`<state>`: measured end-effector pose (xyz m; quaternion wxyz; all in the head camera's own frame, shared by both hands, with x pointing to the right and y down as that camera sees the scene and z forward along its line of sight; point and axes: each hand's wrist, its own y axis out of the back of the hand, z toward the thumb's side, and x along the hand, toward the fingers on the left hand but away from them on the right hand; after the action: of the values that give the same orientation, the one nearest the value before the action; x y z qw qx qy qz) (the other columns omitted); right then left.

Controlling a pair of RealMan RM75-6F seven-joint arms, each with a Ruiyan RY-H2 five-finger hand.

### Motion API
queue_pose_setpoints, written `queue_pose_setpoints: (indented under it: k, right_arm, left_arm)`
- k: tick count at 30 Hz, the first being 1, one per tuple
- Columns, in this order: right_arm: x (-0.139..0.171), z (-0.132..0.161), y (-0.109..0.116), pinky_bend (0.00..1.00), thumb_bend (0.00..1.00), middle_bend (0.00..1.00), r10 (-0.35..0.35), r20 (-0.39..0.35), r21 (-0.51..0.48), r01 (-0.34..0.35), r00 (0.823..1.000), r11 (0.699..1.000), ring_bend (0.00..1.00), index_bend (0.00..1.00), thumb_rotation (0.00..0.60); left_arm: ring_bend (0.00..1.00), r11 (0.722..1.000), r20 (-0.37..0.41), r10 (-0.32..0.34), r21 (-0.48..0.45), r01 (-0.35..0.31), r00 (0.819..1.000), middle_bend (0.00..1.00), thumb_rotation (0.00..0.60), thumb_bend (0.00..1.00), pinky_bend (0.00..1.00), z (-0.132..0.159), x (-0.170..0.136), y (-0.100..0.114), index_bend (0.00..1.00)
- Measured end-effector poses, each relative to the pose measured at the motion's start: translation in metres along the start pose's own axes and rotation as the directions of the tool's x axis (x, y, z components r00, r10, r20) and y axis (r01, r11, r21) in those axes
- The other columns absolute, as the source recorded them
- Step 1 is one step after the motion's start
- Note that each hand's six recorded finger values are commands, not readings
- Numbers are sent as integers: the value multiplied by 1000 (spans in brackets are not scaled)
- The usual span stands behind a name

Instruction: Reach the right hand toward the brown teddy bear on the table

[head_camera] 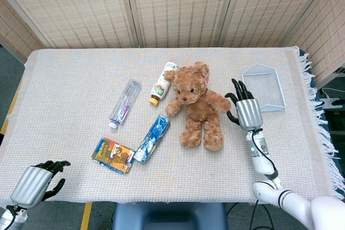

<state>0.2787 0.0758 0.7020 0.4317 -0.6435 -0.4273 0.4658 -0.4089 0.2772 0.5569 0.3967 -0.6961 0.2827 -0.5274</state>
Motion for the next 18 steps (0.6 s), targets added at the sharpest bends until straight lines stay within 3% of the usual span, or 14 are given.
queue_pose_setpoints:
  k: [13, 18]
  right_arm:
    - [-12, 9, -16, 320, 184, 14, -10, -4, 14, 10, 1000, 1000, 0, 402, 600]
    - [-13, 7, -19, 332, 197, 14, -17, -3, 10, 17, 1000, 1000, 0, 486, 600]
  left_arm:
    - [447, 1000, 3, 0, -1, 0, 1000, 467, 600, 385, 669, 0, -1, 0, 330]
    - [447, 1000, 5, 3, -4, -3, 1000, 467, 600, 385, 669, 0, -1, 1, 330]
